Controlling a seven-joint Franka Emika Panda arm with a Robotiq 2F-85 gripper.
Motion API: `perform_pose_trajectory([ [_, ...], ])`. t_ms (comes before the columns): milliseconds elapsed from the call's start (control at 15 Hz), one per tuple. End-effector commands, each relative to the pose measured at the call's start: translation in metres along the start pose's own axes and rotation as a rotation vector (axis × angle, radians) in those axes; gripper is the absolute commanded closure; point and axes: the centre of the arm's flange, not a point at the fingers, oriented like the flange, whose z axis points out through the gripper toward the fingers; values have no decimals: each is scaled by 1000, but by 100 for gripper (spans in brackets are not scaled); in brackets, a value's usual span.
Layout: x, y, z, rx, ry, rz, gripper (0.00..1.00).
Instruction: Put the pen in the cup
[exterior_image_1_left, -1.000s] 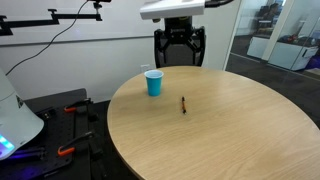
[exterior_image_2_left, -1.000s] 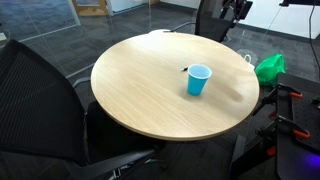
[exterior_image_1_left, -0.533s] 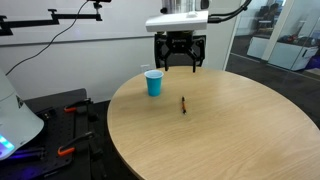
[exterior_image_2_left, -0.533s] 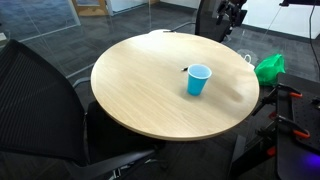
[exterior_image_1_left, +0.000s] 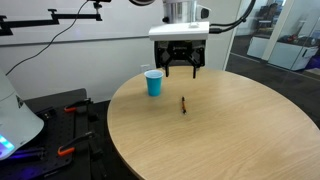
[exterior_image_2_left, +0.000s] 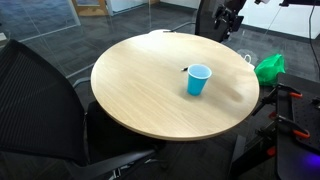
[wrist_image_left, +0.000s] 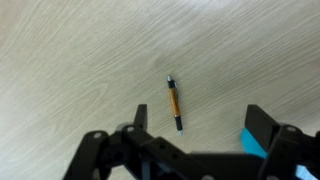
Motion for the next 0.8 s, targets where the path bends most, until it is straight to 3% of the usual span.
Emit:
perform_pose_trajectory([
  [0, 12, 20, 33, -21, 15, -68, 0],
  [467, 48, 16, 100, 28, -5, -159, 0],
  [733, 64, 11, 130, 2, -7, -187, 0],
])
